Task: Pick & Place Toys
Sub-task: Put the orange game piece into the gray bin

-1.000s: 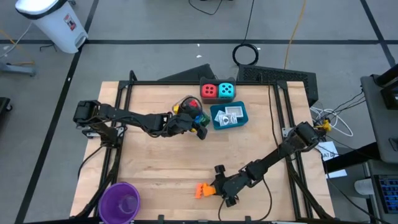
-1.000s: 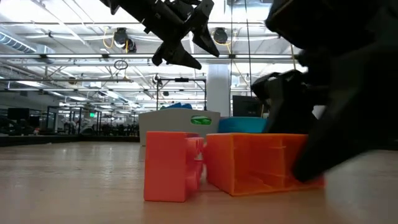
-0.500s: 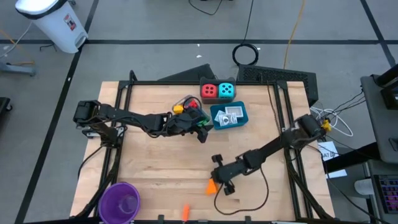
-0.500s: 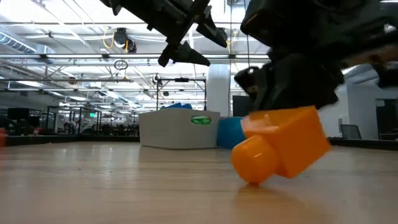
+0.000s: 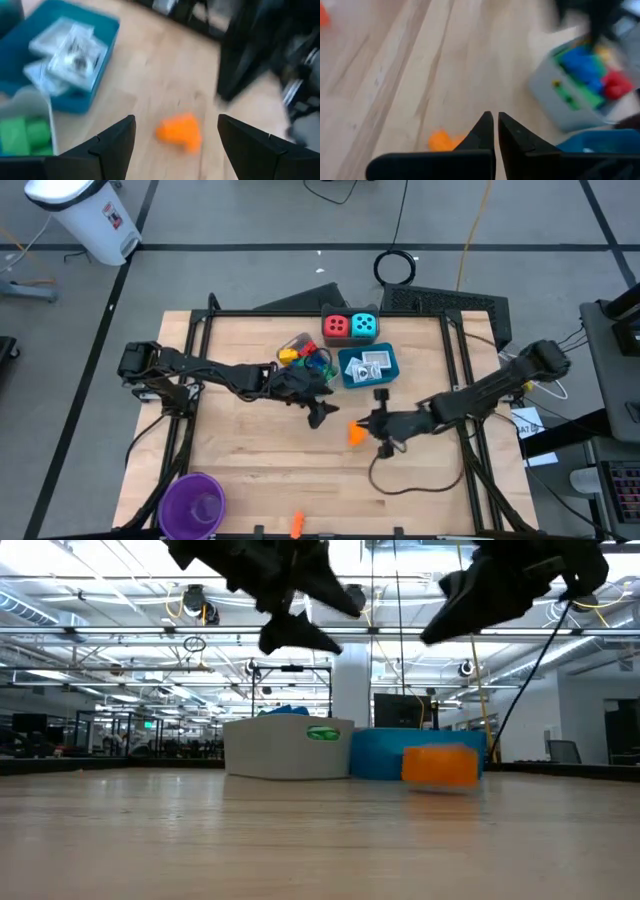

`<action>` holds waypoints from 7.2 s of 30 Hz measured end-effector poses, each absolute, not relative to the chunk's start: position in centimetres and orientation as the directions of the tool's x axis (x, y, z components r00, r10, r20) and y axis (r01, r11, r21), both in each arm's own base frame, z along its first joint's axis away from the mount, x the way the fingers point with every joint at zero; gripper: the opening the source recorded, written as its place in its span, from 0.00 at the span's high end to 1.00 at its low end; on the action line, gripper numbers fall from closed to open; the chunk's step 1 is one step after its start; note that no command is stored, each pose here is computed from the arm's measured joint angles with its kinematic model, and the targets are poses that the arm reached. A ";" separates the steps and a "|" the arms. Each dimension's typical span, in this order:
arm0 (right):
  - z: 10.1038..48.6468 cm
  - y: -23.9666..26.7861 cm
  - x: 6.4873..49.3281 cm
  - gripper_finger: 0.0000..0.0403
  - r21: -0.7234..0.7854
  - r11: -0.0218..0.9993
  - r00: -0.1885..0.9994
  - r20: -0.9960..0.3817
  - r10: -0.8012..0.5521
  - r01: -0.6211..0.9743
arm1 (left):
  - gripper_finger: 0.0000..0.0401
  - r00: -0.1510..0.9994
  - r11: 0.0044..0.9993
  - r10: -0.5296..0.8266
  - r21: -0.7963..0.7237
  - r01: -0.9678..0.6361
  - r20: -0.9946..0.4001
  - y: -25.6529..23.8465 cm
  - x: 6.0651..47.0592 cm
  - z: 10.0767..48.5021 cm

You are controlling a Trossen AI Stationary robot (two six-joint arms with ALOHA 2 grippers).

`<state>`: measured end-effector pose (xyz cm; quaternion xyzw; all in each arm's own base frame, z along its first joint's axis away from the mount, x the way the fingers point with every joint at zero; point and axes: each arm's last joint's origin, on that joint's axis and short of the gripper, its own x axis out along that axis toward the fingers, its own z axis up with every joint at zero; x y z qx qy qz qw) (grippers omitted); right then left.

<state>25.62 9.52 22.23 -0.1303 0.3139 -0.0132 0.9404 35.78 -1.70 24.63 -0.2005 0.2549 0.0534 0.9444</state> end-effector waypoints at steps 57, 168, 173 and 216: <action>16.3 6.4 24.8 0.42 -0.388 0.922 0.874 -0.446 -0.195 0.008 | 0.29 0.912 0.913 0.111 -0.323 -0.251 -0.395 -4.5 37.7 23.1; 19.1 8.7 24.6 0.11 -0.367 0.907 0.929 -0.218 -0.298 0.205 | 0.15 0.536 0.944 -0.325 -0.301 0.135 -0.779 -24.6 29.2 12.9; 19.2 8.2 24.8 0.11 -0.363 0.904 0.926 -0.206 -0.316 0.227 | 0.15 0.525 0.946 -0.286 -0.325 0.020 -0.801 -25.7 28.5 11.6; 19.3 8.1 25.1 0.11 -0.298 0.944 0.955 -0.211 -0.210 0.142 | 0.60 0.546 0.842 -0.538 -0.446 0.304 -0.643 -32.0 24.6 11.4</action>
